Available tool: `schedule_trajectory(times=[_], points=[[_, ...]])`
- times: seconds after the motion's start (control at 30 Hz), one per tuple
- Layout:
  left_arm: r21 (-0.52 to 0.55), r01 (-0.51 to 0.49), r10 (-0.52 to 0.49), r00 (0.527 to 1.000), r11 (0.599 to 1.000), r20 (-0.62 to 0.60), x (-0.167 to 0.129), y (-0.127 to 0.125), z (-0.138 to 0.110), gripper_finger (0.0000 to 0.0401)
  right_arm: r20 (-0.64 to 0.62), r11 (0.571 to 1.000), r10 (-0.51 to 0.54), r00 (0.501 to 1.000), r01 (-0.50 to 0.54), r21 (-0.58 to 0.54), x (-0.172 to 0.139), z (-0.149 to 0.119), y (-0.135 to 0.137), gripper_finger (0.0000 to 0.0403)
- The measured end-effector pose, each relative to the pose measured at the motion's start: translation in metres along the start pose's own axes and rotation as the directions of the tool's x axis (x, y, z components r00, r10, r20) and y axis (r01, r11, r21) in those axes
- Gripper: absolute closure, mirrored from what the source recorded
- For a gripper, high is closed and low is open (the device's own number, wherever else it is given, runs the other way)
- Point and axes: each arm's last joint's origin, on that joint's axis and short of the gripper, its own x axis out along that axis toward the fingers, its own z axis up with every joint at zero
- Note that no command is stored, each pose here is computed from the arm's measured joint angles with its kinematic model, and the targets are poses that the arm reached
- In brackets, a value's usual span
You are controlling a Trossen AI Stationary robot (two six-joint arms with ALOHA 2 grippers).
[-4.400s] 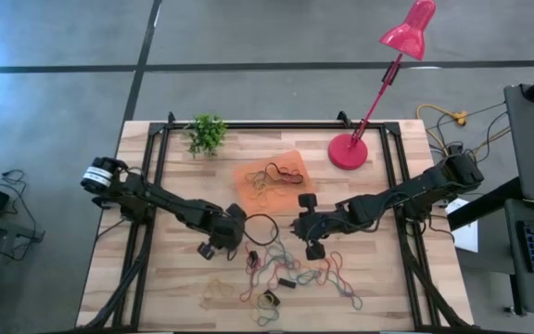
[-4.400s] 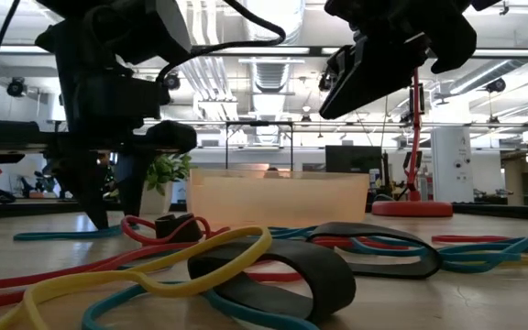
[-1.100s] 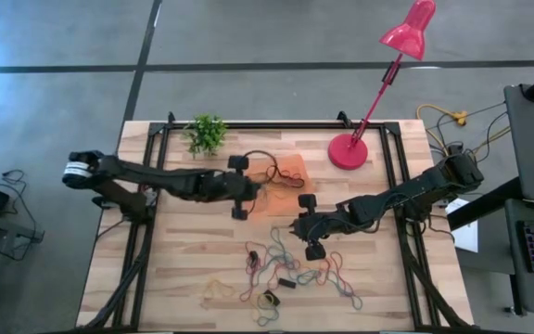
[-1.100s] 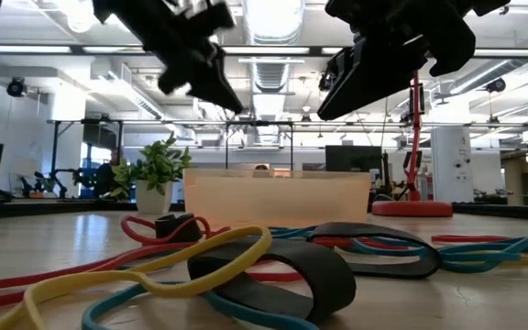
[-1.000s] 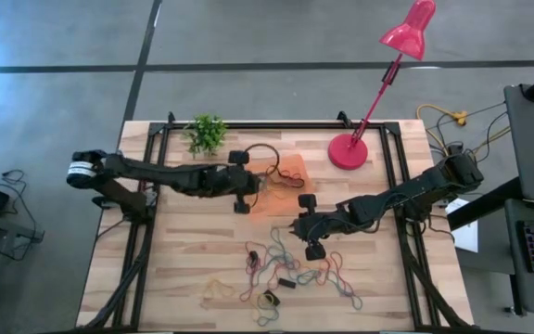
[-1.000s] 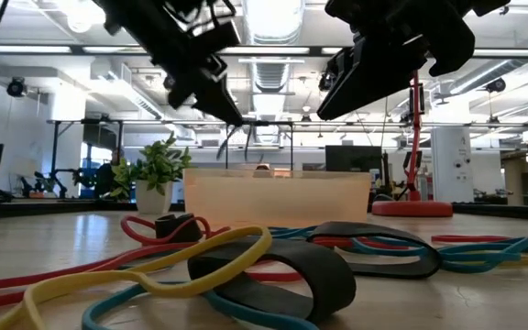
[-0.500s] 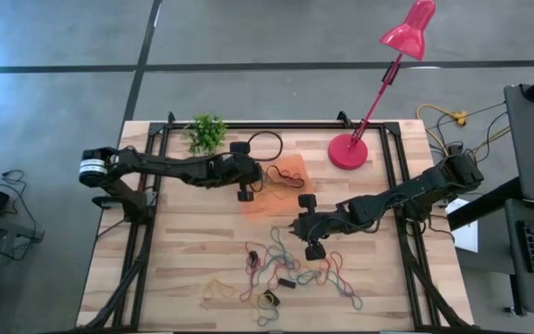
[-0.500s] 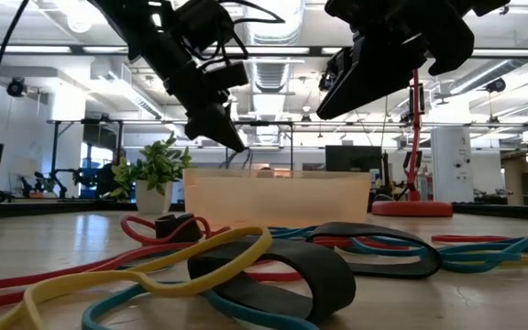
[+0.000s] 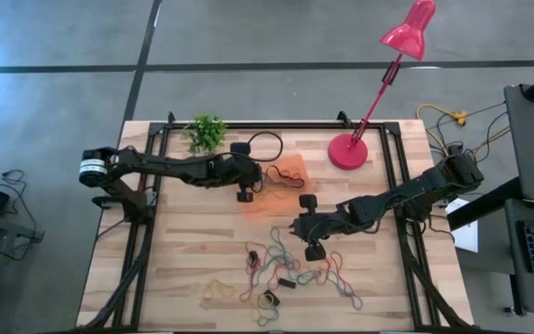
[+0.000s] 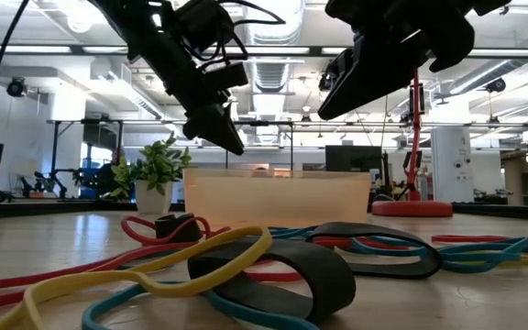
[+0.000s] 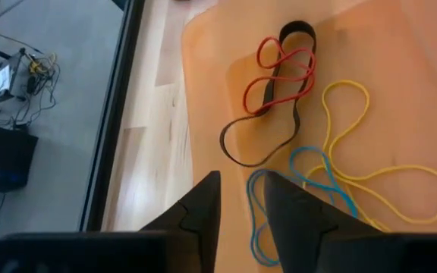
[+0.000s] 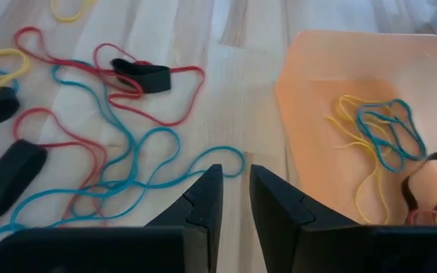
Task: Pick and place rubber bands into bin
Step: Put the black rubber band into the orange bin
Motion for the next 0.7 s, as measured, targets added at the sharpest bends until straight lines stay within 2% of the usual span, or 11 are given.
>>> schedule_trajectory(times=[0.1,0.23,0.3,0.43,0.57,0.7], points=[[0.001,0.048,-0.048,0.999,0.999,0.026,-0.009,-0.003,0.003,0.031,-0.003,0.999,0.046,0.999,-0.046,-0.01,-0.002,-0.001,0.007,0.0346],[-0.02,0.194,-0.192,0.978,0.981,0.086,-0.031,-0.012,0.008,0.0309,-0.01,0.99,0.14,0.99,-0.141,-0.017,-0.005,-0.002,0.019,0.0346],[-0.015,0.27,-0.266,0.957,0.963,0.113,-0.045,-0.019,0.009,0.0309,-0.009,0.987,0.16,0.987,-0.16,-0.015,-0.007,-0.003,0.026,0.0346],[0.013,0.354,-0.351,0.919,0.935,0.181,-0.074,-0.039,0.01,0.0309,0.014,0.981,0.194,0.981,-0.193,-0.023,-0.011,-0.004,0.039,0.0346],[0.041,0.411,-0.408,0.877,0.91,0.254,-0.1,-0.059,0.007,0.0309,0.067,0.966,0.259,0.964,-0.256,-0.041,-0.011,-0.001,0.054,0.0346],[0.061,0.46,-0.449,0.815,0.886,0.366,-0.121,-0.076,0.0,0.0309,0.103,0.94,0.341,0.934,-0.34,-0.025,-0.002,0.0,0.064,0.0346]])
